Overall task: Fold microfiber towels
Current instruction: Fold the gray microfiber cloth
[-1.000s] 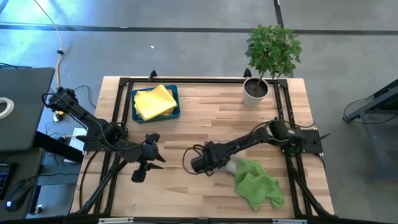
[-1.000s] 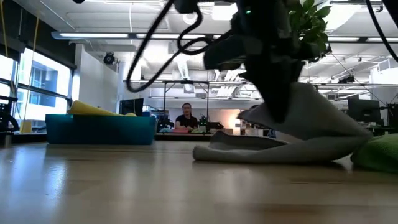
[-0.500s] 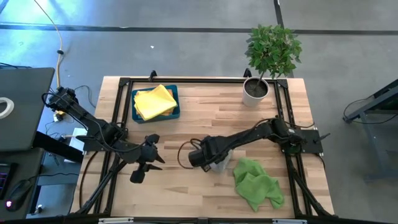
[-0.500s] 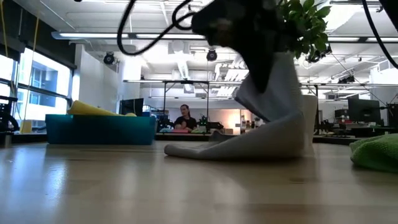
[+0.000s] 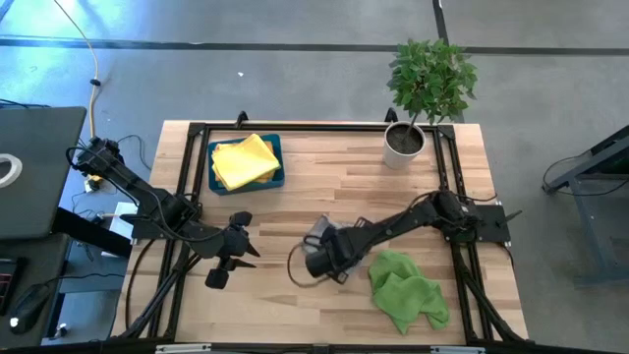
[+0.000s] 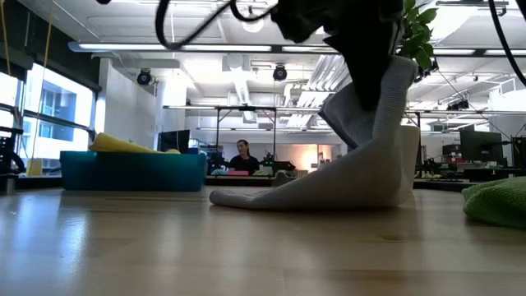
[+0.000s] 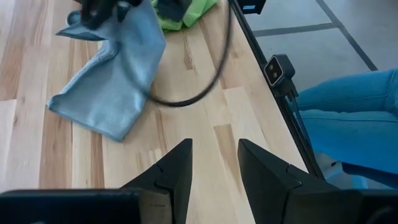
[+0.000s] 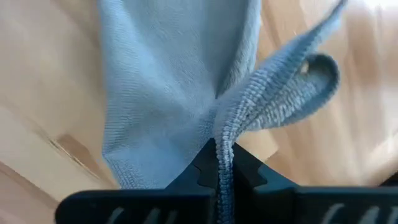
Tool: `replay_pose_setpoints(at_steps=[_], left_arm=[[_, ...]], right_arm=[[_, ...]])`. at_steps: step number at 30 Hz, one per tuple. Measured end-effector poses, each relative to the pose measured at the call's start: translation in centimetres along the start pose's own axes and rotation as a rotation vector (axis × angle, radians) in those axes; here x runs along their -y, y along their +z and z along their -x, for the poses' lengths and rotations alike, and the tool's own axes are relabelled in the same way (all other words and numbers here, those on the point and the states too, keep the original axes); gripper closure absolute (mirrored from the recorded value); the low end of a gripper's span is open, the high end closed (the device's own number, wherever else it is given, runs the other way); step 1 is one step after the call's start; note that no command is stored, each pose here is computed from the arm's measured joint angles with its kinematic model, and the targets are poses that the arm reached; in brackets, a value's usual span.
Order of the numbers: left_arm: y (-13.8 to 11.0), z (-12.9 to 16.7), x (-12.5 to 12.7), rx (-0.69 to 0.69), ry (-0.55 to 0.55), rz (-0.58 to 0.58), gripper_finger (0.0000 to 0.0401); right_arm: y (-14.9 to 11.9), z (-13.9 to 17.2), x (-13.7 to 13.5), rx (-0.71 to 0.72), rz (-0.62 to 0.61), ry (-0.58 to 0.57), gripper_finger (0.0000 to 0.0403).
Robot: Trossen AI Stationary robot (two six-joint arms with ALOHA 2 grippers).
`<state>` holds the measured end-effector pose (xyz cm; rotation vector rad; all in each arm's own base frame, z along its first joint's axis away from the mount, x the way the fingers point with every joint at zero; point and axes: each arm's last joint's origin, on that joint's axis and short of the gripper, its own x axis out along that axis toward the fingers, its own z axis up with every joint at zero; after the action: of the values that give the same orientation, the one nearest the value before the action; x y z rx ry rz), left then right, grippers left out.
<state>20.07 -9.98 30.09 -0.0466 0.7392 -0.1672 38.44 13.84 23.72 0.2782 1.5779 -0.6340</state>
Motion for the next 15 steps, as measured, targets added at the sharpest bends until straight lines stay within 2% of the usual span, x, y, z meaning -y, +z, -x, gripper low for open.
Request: replay_pose_setpoints(at_steps=[3, 8, 11, 15], left_arm=[[0.0, 0.0, 0.0, 0.000, 0.000, 0.008, 0.0282], [0.1, 0.0, 0.0, 0.010, -0.002, 0.029, 0.0282], [0.1, 0.0, 0.0, 0.010, -0.001, 0.033, 0.0282], [0.2, 0.0, 0.0, 0.025, 0.011, 0.036, 0.0282]], right_arm=[[-0.6, -0.2, -0.3, 0.045, 0.119, -0.043, 0.0402], [-1.5, -1.8, 0.7, -0.007, 0.156, -0.111, 0.0402], [-2.7, -3.1, 2.4, -0.061, 0.168, -0.173, 0.0402], [-4.7, -3.4, 6.3, -0.082, 0.102, -0.221, 0.0402]])
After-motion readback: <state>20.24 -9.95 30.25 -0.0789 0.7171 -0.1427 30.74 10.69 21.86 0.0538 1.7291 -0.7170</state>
